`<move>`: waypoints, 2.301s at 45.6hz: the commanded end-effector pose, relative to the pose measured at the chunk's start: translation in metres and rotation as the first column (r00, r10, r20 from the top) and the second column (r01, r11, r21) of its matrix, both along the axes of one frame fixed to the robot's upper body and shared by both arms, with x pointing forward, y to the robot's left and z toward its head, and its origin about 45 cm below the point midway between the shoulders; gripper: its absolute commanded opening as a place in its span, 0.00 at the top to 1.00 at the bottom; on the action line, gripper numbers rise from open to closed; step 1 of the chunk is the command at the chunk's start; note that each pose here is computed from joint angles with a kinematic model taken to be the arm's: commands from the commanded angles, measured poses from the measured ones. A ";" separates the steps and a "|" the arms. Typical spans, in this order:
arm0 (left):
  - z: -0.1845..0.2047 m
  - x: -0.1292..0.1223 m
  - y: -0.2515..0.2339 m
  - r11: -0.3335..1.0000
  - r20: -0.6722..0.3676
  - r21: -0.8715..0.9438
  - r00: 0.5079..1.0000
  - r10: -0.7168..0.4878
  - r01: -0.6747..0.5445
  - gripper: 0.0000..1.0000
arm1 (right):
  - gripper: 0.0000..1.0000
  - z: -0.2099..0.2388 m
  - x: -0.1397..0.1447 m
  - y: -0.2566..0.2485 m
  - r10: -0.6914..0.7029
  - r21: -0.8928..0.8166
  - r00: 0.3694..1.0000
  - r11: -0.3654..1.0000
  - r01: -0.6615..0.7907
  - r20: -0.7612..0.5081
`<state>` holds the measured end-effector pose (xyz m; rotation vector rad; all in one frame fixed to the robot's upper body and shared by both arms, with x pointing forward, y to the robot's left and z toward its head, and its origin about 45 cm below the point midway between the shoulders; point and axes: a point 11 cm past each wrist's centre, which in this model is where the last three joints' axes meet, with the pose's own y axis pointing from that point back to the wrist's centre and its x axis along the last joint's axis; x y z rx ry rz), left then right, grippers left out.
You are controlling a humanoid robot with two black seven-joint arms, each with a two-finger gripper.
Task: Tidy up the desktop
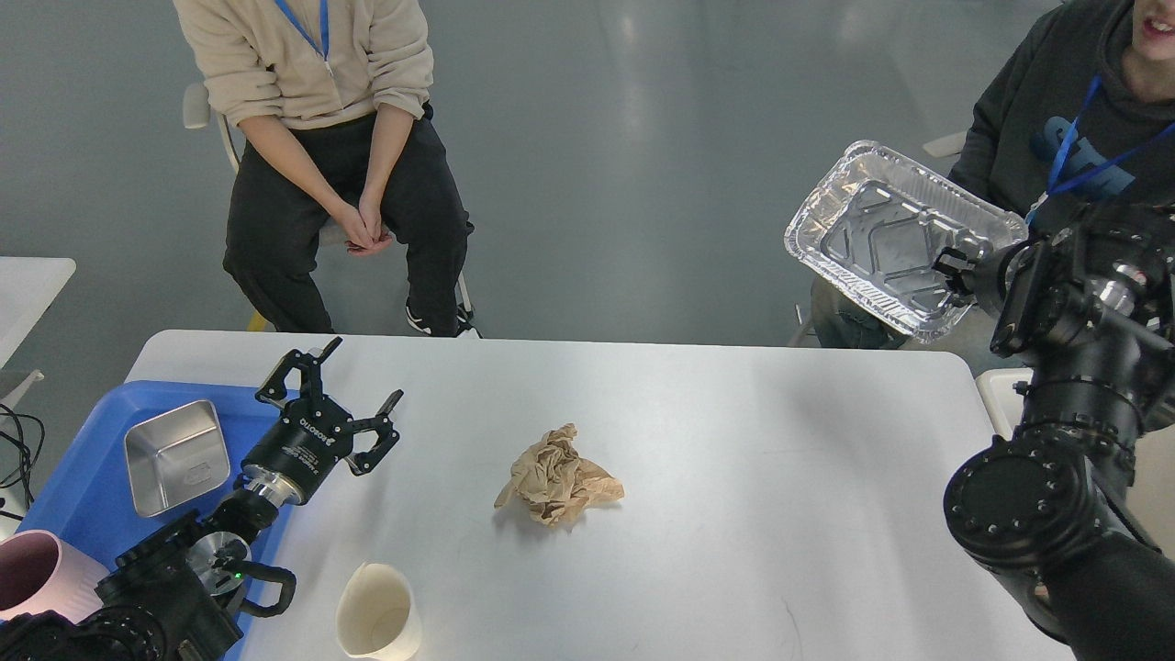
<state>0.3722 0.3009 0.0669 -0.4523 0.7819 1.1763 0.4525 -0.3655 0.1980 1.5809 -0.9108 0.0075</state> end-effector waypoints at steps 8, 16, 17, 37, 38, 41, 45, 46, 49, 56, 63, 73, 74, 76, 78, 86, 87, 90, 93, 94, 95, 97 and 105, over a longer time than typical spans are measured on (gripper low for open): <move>0.004 0.001 0.016 1.000 0.005 0.023 1.000 0.018 -0.018 0.02 | 1.00 -0.045 -0.006 0.037 0.167 0.063 0.968 0.985 -0.158 -0.185; 0.010 0.003 0.038 0.996 0.019 0.015 0.996 0.086 -0.086 0.02 | 1.00 -0.054 -0.025 0.018 0.225 0.165 0.926 0.970 -0.181 -0.305; 0.011 0.003 0.040 0.996 0.021 0.016 0.996 0.090 -0.091 0.02 | 1.00 -0.055 -0.028 0.014 0.229 0.175 0.920 0.968 -0.181 -0.317; 0.008 -0.001 0.047 0.994 0.011 0.021 0.994 0.109 -0.109 0.02 | 1.00 -0.031 -0.074 -0.044 0.190 0.387 0.922 0.921 -0.048 -0.336; 0.008 -0.001 0.048 0.994 0.012 0.020 0.994 0.110 -0.111 0.02 | 1.00 -0.027 -0.075 -0.043 0.192 0.407 0.926 0.912 -0.046 -0.325; 0.008 -0.001 0.048 0.994 0.009 0.023 0.994 0.110 -0.110 0.02 | 1.00 -0.019 -0.076 -0.045 0.195 0.437 0.934 0.898 -0.047 -0.299; 0.007 -0.001 0.049 0.994 -0.007 0.051 0.995 0.096 -0.095 0.02 | 1.00 -0.011 -0.076 -0.050 0.205 0.438 0.940 0.896 -0.068 -0.273; 0.007 -0.001 0.052 0.993 -0.015 0.067 0.995 0.097 -0.096 0.02 | 1.00 -0.010 -0.076 -0.049 0.213 0.437 0.940 0.896 -0.079 -0.268; 0.007 0.000 0.060 0.989 -0.027 0.102 0.993 0.112 -0.109 0.02 | 1.00 -0.009 -0.077 -0.047 0.244 0.427 0.934 0.897 -0.115 -0.260; 0.011 -0.002 0.075 0.984 -0.031 0.137 0.993 0.117 -0.112 0.02 | 1.00 -0.018 -0.089 -0.021 0.410 0.367 0.860 0.884 -0.291 -0.304; 0.012 -0.005 0.088 0.977 -0.046 0.195 0.995 0.093 -0.083 0.02 | 1.00 -0.025 -0.097 0.007 0.547 0.301 0.759 0.835 -0.461 -0.353; 0.015 -0.009 0.100 0.974 -0.043 0.210 0.994 0.101 -0.090 0.02 | 1.00 -0.009 -0.082 0.084 0.715 0.292 0.628 0.698 -0.654 -0.307; 0.016 -0.009 0.102 0.973 -0.041 0.212 0.994 0.102 -0.091 0.02 | 1.00 -0.008 -0.079 0.092 0.726 0.290 0.618 0.687 -0.666 -0.300; 0.017 -0.010 0.104 0.974 -0.036 0.209 0.994 0.100 -0.091 0.02 | 1.00 -0.002 -0.071 0.103 0.736 0.287 0.617 0.677 -0.678 -0.280; 0.018 -0.010 0.106 0.974 -0.032 0.209 0.994 0.101 -0.092 0.02 | 1.00 0.004 -0.066 0.111 0.742 0.288 0.617 0.670 -0.684 -0.261; 0.021 -0.016 0.121 0.969 -0.027 0.223 0.993 0.112 -0.103 0.02 | 1.00 0.019 -0.051 0.139 0.749 0.336 0.634 0.657 -0.675 -0.192; 0.022 -0.017 0.123 0.969 -0.025 0.225 0.993 0.112 -0.104 0.02 | 1.00 0.021 -0.049 0.142 0.747 0.341 0.639 0.659 -0.671 -0.184; 0.026 -0.018 0.131 0.967 -0.016 0.232 0.993 0.117 -0.110 0.02 | 1.00 0.026 -0.042 0.149 0.740 0.356 0.653 0.661 -0.661 -0.161; 0.032 -0.019 0.143 0.961 -0.005 0.247 0.991 0.131 -0.126 0.02 | 1.00 0.027 -0.040 0.160 0.741 0.385 0.657 0.652 -0.654 -0.139; 0.035 -0.019 0.148 0.958 -0.001 0.253 0.990 0.138 -0.133 0.02 | 1.00 0.027 -0.040 0.164 0.742 0.402 0.657 0.646 -0.650 -0.130; 0.038 -0.020 0.153 0.956 0.005 0.255 0.989 0.149 -0.145 0.02 | 1.00 0.028 -0.041 0.168 0.742 0.422 0.660 0.639 -0.643 -0.118; 0.042 -0.020 0.160 0.953 0.014 0.257 0.987 0.162 -0.160 0.02 | 1.00 0.029 -0.040 0.175 0.735 0.461 0.671 0.632 -0.624 -0.099; 0.051 -0.013 0.162 0.951 0.040 0.253 0.984 0.173 -0.177 0.02 | 1.00 0.025 -0.042 0.192 0.722 0.540 0.688 0.607 -0.583 -0.069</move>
